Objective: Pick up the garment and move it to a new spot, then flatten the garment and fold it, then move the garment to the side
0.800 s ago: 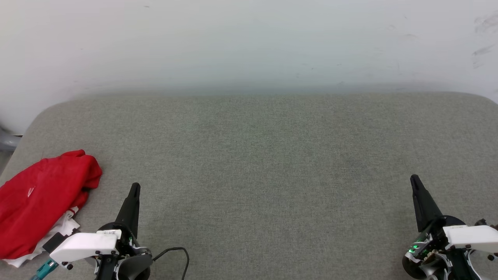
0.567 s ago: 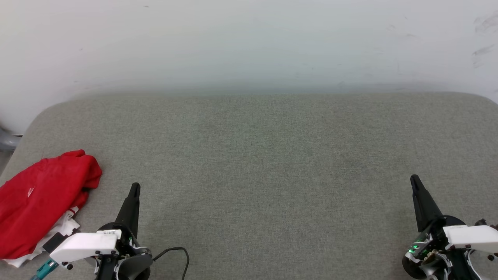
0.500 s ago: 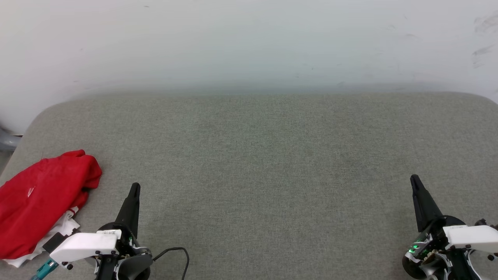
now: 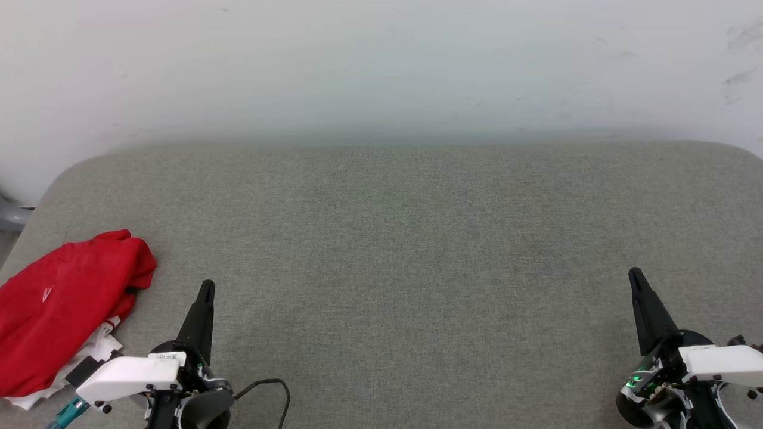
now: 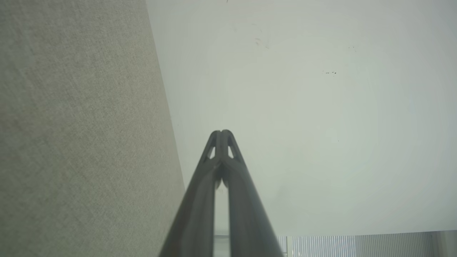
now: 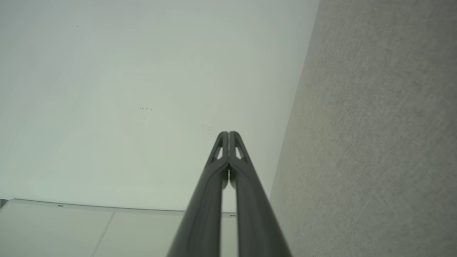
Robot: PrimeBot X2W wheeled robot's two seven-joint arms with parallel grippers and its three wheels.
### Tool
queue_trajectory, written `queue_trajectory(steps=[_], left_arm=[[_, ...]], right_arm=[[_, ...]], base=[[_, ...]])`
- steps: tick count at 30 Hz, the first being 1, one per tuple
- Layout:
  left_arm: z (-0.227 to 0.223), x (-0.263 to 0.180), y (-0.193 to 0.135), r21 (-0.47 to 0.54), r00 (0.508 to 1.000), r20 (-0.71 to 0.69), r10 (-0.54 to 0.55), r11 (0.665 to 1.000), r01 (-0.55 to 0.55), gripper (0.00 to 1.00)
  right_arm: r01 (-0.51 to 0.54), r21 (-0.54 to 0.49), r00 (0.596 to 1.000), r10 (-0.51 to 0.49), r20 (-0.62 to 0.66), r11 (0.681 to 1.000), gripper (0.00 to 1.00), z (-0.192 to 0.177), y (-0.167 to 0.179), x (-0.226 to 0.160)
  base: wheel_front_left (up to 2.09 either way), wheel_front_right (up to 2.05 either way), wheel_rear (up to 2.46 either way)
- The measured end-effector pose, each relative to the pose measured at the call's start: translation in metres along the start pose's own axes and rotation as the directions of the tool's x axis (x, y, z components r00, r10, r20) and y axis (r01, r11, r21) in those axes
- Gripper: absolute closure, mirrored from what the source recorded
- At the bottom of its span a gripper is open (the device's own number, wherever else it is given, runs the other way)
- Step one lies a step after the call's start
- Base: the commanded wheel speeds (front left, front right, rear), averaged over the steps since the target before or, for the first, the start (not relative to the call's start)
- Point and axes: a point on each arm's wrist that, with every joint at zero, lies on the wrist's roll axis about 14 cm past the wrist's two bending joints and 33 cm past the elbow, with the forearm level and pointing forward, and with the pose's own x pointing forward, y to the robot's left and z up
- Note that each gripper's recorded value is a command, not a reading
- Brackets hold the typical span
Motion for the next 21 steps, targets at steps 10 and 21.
queue_trajectory(steps=[10, 21], left_arm=[[-0.002, -0.008, 0.017, -0.004, 0.999, -0.001, 0.051, 0.999, -0.051, 0.0], [-0.011, -0.004, 0.002, 0.025, 1.0, 0.0, 0.003, 1.0, -0.003, 0.0]], right_arm=[[0.053, 0.003, 0.999, -0.053, 0.005, 0.999, 0.0, 0.0, -0.018, -0.009], [0.012, -0.03, 1.0, -0.012, 0.009, 0.999, 0.0, -0.007, -0.005, -0.006]], base=[[0.0, 0.0, 0.0], [0.0, 0.0, 0.0]])
